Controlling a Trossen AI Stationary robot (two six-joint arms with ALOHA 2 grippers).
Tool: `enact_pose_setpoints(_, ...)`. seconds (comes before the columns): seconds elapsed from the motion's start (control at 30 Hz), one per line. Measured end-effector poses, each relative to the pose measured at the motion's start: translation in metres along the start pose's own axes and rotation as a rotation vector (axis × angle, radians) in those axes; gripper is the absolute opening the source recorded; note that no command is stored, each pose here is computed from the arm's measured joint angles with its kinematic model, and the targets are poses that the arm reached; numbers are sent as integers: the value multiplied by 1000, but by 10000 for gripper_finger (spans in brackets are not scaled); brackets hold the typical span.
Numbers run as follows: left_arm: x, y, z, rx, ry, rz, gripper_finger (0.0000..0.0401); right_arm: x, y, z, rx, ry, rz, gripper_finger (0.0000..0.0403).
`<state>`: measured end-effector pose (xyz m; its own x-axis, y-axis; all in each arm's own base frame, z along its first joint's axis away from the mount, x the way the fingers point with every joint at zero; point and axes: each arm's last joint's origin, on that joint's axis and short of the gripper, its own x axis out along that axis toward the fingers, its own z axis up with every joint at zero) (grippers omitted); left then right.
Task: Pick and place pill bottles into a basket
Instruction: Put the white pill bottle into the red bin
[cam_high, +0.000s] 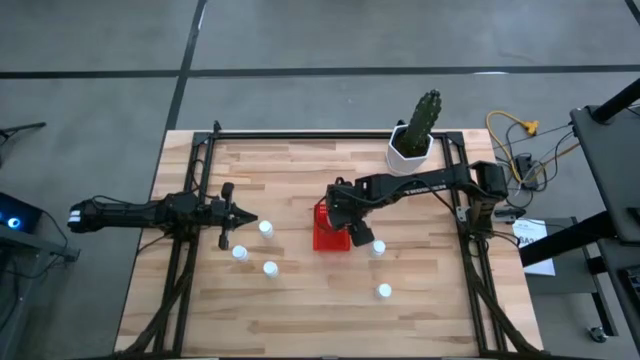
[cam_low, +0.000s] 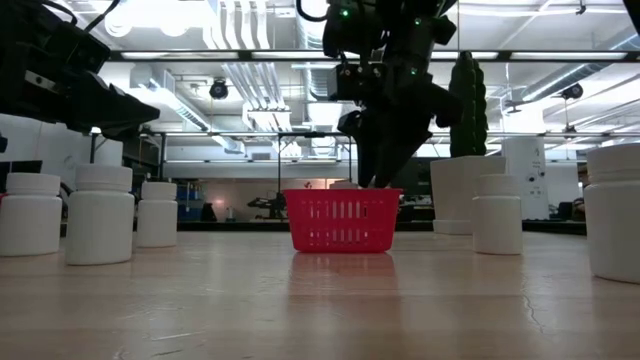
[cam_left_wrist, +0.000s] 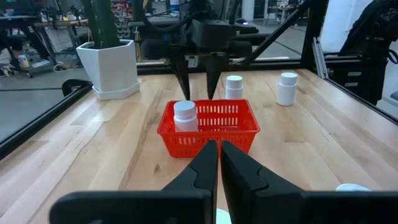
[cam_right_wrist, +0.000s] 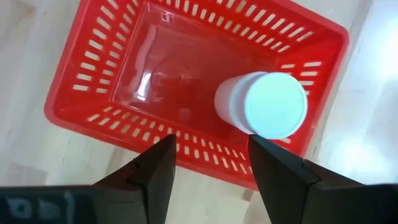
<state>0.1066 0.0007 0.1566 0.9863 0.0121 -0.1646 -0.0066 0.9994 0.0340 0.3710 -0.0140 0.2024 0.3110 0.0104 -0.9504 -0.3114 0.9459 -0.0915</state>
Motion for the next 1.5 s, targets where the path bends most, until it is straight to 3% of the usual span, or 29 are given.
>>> enact_pose_setpoints(0.77, 0, 0, 0, 0, 1, 0, 2, 0, -3, 4, -19, -46, -20, 192)
enact_pose_setpoints(0.93, 0, 0, 0, 0, 1, 0, 2, 0, -5, 4, -19, -33, -67, 192)
enact_pose_setpoints(1.5, 0, 0, 0, 0, 1, 0, 2, 0, -5, 4, 86, -30, -81, 192)
